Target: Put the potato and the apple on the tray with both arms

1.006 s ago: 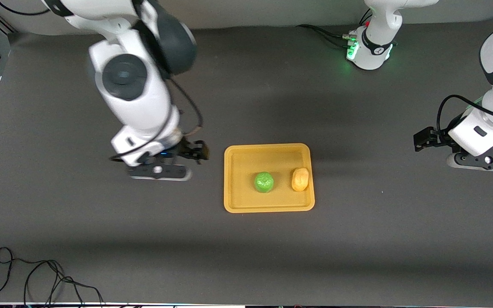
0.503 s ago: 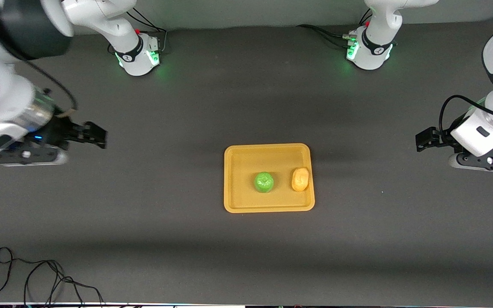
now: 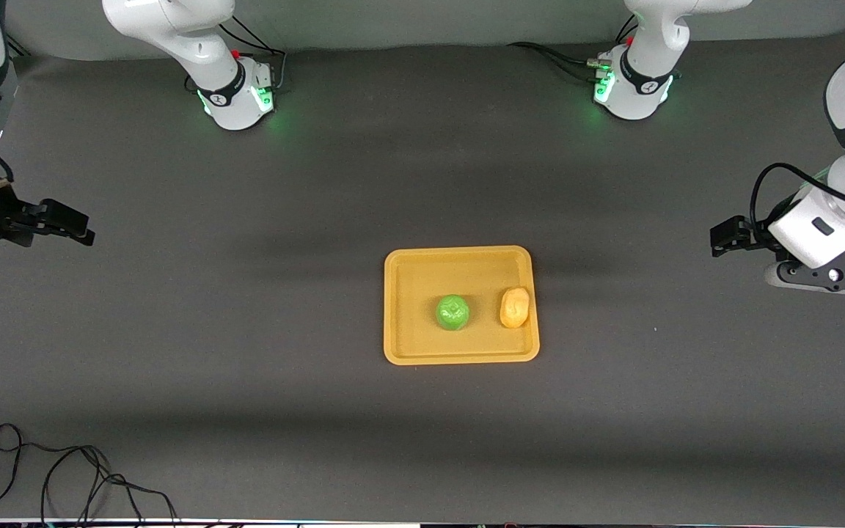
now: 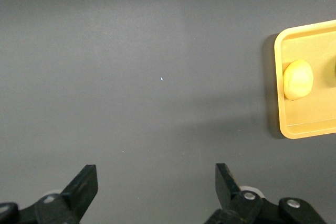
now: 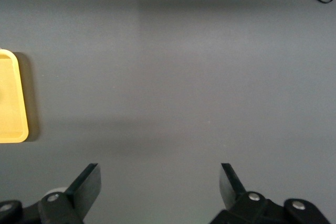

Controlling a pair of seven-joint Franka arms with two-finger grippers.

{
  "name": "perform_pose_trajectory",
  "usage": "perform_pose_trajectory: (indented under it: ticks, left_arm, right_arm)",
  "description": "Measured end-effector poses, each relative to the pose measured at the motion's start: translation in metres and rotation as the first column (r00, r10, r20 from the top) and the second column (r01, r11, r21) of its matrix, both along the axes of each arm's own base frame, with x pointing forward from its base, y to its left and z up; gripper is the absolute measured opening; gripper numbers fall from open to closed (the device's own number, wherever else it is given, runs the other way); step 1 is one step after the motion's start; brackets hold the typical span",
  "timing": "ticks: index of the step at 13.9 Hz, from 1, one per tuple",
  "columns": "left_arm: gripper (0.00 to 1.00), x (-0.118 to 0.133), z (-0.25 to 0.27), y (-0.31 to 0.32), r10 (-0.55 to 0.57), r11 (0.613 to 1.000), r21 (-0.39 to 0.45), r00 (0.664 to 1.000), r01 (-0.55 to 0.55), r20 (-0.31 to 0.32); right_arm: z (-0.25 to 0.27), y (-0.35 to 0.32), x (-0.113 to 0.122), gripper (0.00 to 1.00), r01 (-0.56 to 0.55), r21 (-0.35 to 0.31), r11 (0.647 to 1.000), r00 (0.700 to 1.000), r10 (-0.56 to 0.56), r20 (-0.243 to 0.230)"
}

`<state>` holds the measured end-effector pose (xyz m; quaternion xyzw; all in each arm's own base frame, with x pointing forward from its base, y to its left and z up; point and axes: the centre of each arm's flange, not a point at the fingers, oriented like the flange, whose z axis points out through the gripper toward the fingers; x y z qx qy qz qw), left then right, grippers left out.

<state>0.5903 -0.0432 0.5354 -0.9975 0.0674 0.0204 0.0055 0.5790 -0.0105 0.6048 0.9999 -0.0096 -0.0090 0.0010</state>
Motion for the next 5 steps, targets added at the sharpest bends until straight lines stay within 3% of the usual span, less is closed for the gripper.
perform_pose_trajectory:
  ticks: [5]
  left_arm:
    - [1.00, 0.0038, 0.0003, -0.0004, -0.004, 1.000, -0.004, 0.999, 0.005, 0.047]
  right_arm:
    - [0.0021, -0.0110, -0.0004, 1.00, 0.008, -0.001, 1.000, 1.000, -0.008, 0.008]
